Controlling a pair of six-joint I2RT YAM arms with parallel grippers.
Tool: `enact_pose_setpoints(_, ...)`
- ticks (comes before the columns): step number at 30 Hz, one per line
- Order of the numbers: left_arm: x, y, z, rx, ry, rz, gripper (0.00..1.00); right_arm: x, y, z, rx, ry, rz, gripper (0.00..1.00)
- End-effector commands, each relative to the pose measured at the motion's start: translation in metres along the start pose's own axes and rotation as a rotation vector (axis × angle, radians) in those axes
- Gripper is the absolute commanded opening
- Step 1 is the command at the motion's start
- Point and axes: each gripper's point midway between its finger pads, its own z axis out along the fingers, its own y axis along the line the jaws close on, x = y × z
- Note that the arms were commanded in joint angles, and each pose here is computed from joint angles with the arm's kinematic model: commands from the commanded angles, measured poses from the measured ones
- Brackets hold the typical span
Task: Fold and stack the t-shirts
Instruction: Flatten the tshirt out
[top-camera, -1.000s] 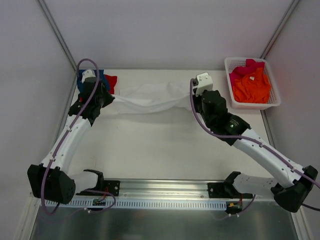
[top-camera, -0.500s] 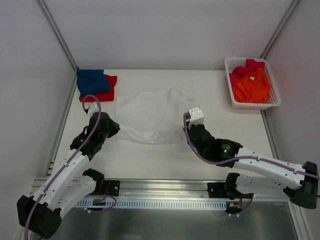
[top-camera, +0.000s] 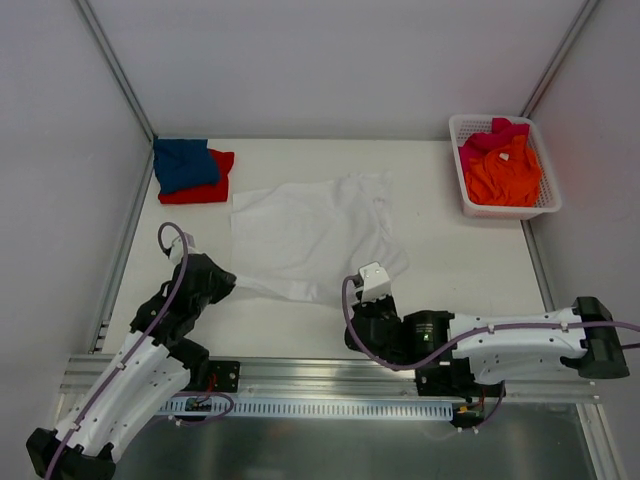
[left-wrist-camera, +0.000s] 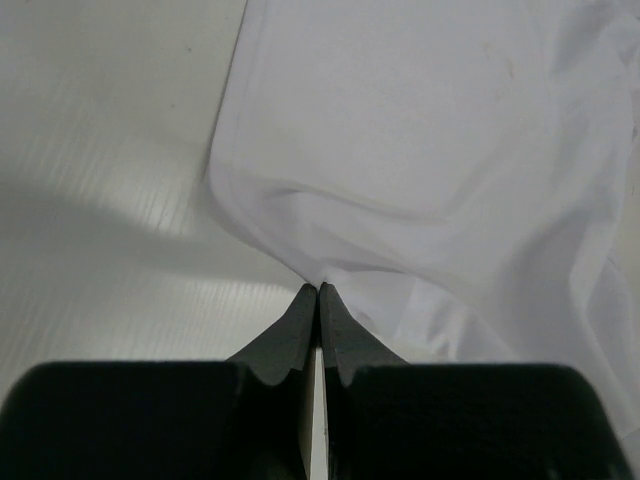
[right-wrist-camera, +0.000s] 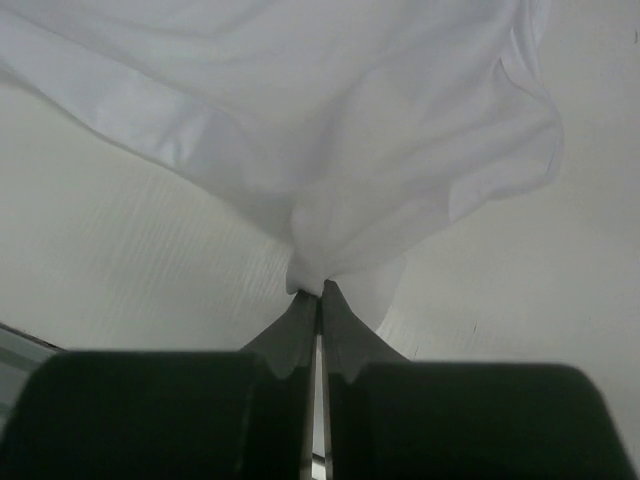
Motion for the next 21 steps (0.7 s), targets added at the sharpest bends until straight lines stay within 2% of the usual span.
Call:
enact_pose_setpoints(1, 0.012, 0.019, -0.005, -0.05, 0.022, -0.02, 0.0, 0.003, 0.003, -0.008, 0.049, -0.008, 0.041, 0.0)
enact_pose_setpoints(14, 0.035, 0.045, -0.006, -0.112, 0.078, -0.025, 0.0, 0.027, 0.033, -0.018, 0.042, 0.031, 0.009, 0.0)
enact_pose_setpoints(16, 0.033, 0.045, -0.008, -0.11, 0.069, -0.022, 0.17, 0.025, 0.031, -0.019, 0.045, 0.026, 0.018, 0.07)
enact_pose_setpoints(17, 0.032, 0.045, -0.008, -0.113, 0.066, -0.017, 0.36, 0.024, 0.029, -0.019, 0.05, 0.02, 0.017, 0.18)
enact_pose_setpoints(19, 0.028, 0.043, -0.009, -0.111, 0.056, -0.012, 0.49, 0.022, 0.027, -0.02, 0.054, 0.013, 0.012, 0.34)
enact_pose_setpoints(21, 0.025, 0.042, -0.01, -0.115, 0.049, -0.003, 0.59, 0.018, 0.023, -0.021, 0.063, 0.004, 0.005, 0.39)
